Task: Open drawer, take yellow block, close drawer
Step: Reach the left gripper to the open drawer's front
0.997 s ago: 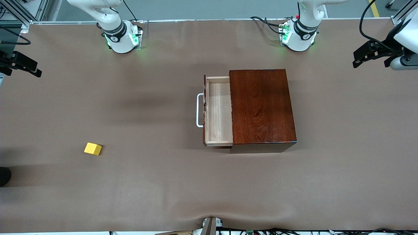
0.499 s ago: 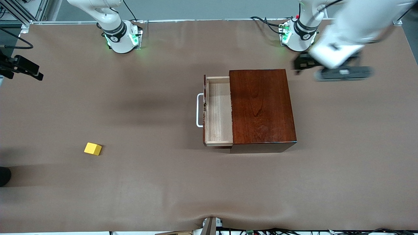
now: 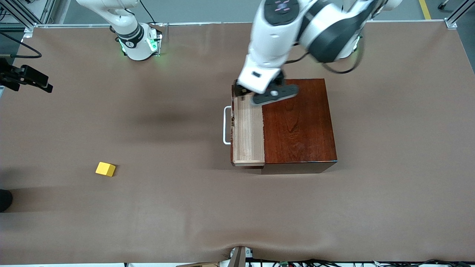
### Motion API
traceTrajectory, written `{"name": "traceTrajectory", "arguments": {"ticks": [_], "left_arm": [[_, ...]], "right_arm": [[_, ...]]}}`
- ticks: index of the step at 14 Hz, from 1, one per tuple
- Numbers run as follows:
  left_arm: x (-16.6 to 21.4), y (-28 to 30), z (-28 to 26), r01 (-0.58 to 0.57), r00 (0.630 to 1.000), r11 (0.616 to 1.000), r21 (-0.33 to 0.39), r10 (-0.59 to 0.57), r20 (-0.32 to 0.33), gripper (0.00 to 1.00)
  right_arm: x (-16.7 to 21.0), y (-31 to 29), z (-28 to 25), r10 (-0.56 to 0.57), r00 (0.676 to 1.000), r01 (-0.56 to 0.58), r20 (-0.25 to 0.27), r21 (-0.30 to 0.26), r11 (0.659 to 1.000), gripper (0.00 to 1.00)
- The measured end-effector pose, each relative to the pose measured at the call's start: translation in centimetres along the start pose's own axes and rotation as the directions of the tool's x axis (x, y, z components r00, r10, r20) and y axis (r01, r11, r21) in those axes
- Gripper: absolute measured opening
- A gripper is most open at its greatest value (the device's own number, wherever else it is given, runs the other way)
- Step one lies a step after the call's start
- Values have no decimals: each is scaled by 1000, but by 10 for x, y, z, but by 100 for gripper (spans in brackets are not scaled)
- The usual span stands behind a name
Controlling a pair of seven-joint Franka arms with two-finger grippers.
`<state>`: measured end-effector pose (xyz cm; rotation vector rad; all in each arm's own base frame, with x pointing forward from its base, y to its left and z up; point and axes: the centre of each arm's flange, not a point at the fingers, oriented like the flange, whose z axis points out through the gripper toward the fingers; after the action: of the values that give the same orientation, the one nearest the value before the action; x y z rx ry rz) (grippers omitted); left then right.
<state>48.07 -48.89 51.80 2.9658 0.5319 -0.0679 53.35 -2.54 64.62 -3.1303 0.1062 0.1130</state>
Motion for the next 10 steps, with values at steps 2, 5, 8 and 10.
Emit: {"name": "traceTrajectory", "arguments": {"ticks": [2,5,8,10], "left_arm": [[-18,27,29,72,996,996,-46,-74,-40,100],[-45,61,87,167,979,984,-54,-172,-107,100],[-76,94,153,227,949,970,-84,-240,-205,100],[-89,104,194,266,932,958,-107,-284,-224,100]], "right_arm": [[1,-1,1,-3,1000,3,-4,0,1000,100],[2,-2,2,-3,1000,3,-9,0,1000,100],[5,2,1,9,1000,-9,-29,1,1000,100],[5,10,1,24,999,-24,-31,2,1000,100]]}}
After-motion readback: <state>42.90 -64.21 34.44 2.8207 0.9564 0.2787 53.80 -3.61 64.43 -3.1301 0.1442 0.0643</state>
